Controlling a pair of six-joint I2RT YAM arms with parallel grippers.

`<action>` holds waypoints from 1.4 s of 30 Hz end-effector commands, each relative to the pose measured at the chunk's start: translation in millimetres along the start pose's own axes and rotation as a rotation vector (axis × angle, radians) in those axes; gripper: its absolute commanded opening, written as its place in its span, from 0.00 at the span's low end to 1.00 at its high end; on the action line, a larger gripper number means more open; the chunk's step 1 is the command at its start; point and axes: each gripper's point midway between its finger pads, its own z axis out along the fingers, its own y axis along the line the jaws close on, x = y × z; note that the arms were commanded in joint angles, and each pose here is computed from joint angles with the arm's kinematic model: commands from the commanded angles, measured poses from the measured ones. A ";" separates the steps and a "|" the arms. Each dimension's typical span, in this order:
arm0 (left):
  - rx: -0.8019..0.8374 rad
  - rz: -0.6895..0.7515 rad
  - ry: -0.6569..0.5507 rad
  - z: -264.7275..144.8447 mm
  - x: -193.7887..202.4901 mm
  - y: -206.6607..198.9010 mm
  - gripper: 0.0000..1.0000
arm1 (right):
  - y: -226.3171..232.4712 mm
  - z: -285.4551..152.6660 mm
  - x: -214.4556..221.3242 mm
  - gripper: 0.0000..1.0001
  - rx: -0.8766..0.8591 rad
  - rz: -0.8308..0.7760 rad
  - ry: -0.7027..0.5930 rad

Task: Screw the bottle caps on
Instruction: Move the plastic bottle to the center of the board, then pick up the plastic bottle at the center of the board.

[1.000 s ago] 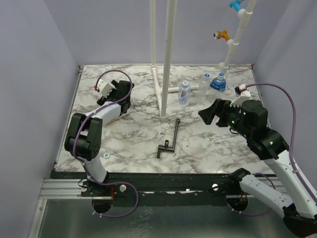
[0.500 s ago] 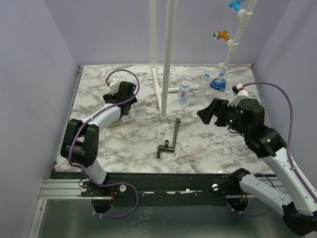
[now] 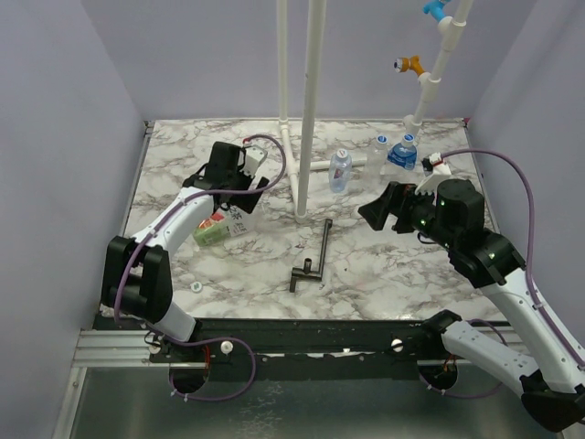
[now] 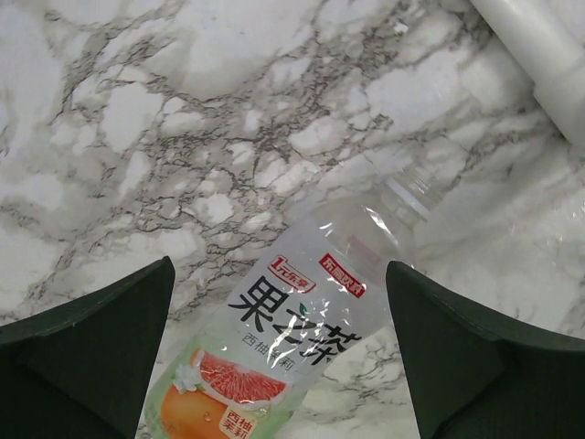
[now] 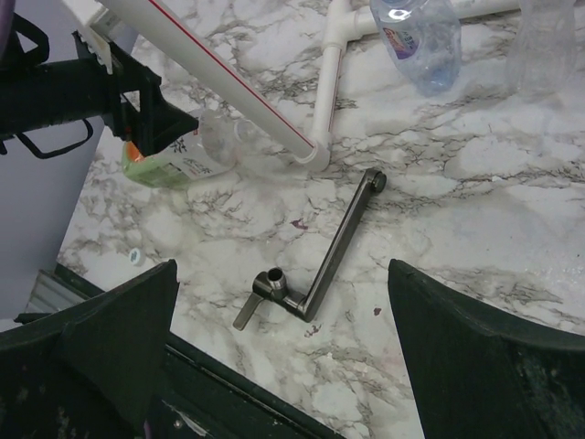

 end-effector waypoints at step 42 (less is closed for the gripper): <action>0.332 0.030 0.083 1.6 41.5 -29.8 0.13 | 11.9 -15.0 -1.5 1.00 -0.054 -0.003 0.006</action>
